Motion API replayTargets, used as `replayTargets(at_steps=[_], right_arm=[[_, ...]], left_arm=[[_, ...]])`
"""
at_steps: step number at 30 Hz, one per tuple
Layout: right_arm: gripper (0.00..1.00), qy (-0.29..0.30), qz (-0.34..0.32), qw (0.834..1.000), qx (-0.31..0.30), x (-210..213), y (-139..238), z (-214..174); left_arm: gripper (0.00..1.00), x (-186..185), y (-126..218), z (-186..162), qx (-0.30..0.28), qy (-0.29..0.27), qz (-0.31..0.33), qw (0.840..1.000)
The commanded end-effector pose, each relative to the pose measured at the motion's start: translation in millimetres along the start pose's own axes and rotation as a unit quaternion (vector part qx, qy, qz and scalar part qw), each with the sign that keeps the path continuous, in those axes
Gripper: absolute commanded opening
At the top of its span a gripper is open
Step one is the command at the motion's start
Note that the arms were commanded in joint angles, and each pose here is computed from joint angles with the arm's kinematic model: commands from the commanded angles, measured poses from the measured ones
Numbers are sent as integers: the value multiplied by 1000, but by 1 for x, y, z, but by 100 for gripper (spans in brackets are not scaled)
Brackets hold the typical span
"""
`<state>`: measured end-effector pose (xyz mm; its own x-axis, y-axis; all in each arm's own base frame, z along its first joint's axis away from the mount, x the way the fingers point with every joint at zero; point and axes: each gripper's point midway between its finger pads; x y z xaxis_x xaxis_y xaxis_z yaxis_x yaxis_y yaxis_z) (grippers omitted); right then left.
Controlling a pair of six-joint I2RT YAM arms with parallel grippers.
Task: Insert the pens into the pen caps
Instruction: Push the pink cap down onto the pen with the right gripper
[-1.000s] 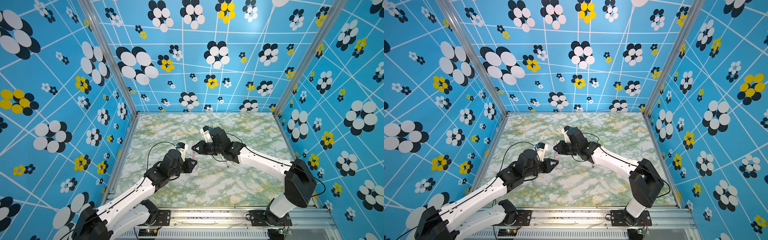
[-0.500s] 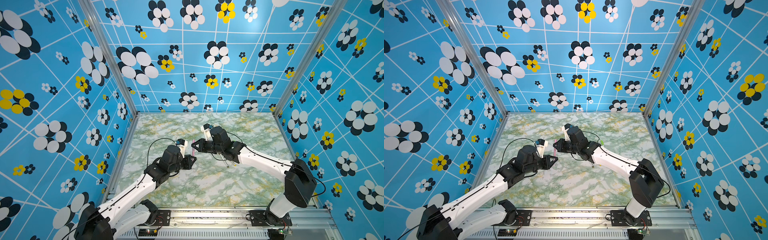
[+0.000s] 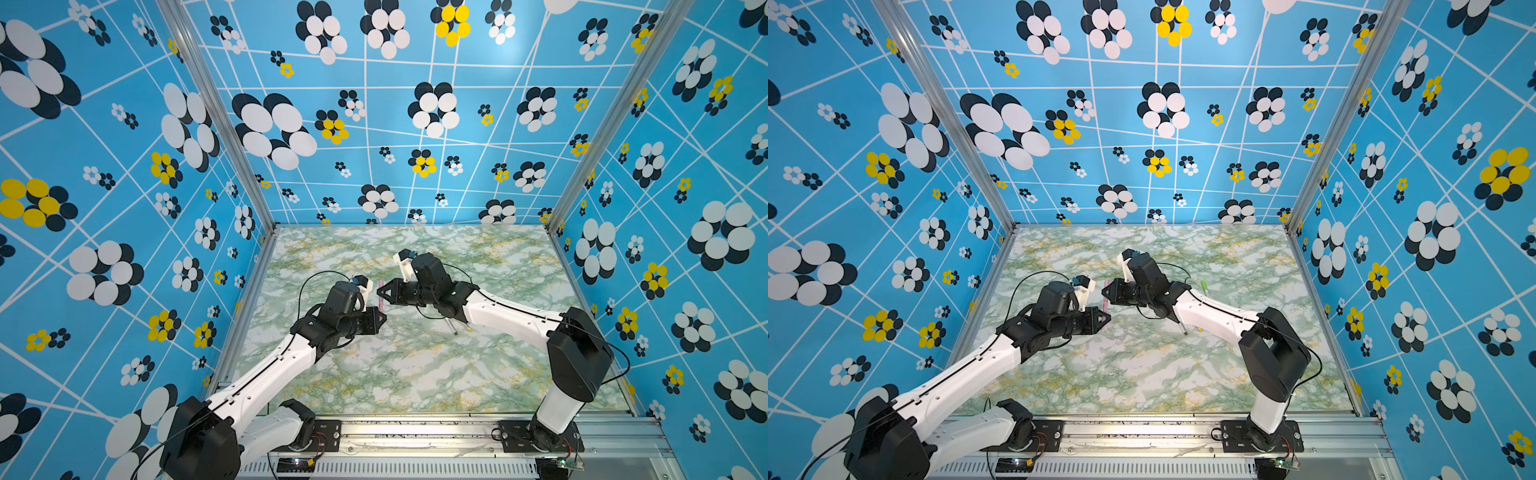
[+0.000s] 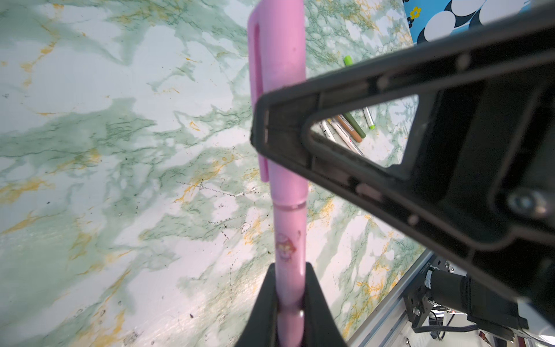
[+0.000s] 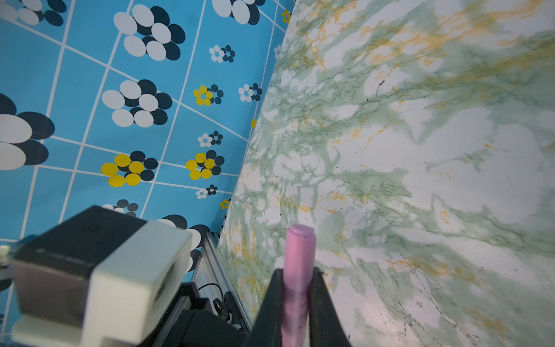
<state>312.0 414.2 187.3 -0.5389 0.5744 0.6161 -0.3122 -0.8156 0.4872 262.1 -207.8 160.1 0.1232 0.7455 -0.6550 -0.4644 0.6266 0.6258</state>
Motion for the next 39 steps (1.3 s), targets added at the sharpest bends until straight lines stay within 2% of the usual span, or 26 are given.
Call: replayTargets(at_steps=[1,9,18,24,29,34,39], right_arm=[[0,-5,46,975,216,3,-6,-130],[0,-2,77,973,216,11,-1,-136],[0,-5,72,973,219,6,3,-144],[0,-4,63,976,210,4,5,-138],[0,-7,59,982,178,6,10,-108],[1,1,44,991,125,14,23,-60],[18,16,30,998,60,23,46,-9]], left_arm=[[0,-106,64,108,-208,-108,-166,958],[0,-103,87,119,-227,-119,-198,946],[0,-97,105,140,-257,-123,-190,939],[0,-91,107,139,-260,-121,-179,941],[0,-81,101,128,-249,-105,-174,947],[0,-72,84,107,-220,-91,-171,956],[0,-71,63,83,-191,-89,-171,963]])
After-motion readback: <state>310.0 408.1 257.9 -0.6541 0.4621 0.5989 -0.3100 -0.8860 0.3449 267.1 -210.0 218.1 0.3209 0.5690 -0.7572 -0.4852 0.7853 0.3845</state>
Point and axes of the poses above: each gripper's point midway between its finger pads, its own y axis back along the fingers, its own x axis along the line the jaws close on, z = x × y, and after that the axes turned 9 degrees about y, right-handed
